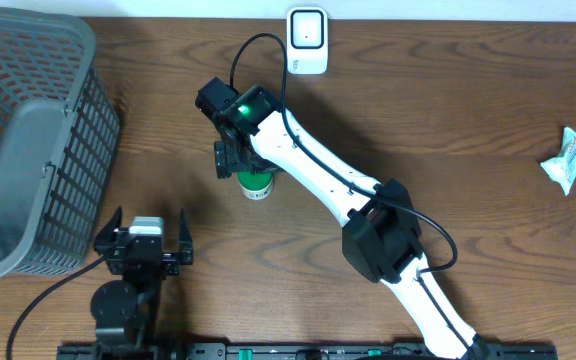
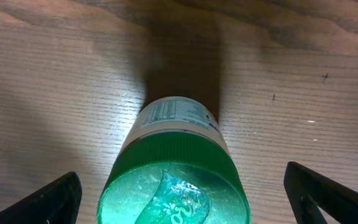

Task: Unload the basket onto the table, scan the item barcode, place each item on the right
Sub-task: 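Reach the right gripper down over the green-capped bottle, then close the right gripper around the bottle and lift it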

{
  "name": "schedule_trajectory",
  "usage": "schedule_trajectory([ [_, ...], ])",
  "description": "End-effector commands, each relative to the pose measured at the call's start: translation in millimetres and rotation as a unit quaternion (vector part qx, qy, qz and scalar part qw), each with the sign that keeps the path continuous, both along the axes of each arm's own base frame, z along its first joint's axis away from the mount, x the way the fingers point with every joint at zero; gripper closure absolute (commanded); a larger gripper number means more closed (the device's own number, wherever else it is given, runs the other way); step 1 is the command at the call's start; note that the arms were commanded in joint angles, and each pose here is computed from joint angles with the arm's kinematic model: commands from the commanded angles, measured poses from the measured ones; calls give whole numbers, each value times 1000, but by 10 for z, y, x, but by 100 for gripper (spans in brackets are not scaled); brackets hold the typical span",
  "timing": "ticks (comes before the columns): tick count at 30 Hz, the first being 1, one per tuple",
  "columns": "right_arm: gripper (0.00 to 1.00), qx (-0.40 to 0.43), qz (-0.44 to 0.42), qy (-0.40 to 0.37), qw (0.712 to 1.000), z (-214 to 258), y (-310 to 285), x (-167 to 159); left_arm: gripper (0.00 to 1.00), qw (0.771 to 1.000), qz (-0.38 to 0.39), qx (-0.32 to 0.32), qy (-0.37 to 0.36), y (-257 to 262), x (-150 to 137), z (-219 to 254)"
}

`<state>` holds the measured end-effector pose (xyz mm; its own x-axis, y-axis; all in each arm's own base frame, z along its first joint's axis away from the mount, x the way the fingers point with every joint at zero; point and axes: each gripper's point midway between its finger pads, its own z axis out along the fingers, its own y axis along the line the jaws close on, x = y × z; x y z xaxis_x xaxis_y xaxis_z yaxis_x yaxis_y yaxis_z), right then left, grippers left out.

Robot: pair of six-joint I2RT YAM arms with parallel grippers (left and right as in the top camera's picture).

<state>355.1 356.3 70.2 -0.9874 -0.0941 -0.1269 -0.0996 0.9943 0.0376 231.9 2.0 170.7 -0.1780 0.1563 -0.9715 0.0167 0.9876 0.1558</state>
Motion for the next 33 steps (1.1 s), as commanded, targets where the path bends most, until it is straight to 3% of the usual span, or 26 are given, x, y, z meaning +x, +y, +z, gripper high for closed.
schedule_trajectory([
  [1, 1, -3, 2, -7, 1000, -11, 39, -9, 2, 1000, -21, 5, 15, -66, 41, -231],
  [6, 1, 1, -1, 14, 1000, -141, 77, -56, 2, 999, -41, 0, 31, -134, 53, -412],
  [24, 3, -4, -42, 71, 997, -448, 68, -280, 2, 998, -56, -3, 26, -187, 57, -393],
  [26, 6, -8, -43, 74, 996, -494, 55, -299, 2, 998, -56, -3, 26, -187, 57, -392],
  [33, 33, -19, -58, 83, 995, -588, -1, -350, 2, 998, -56, -3, 26, -187, 57, -392],
])
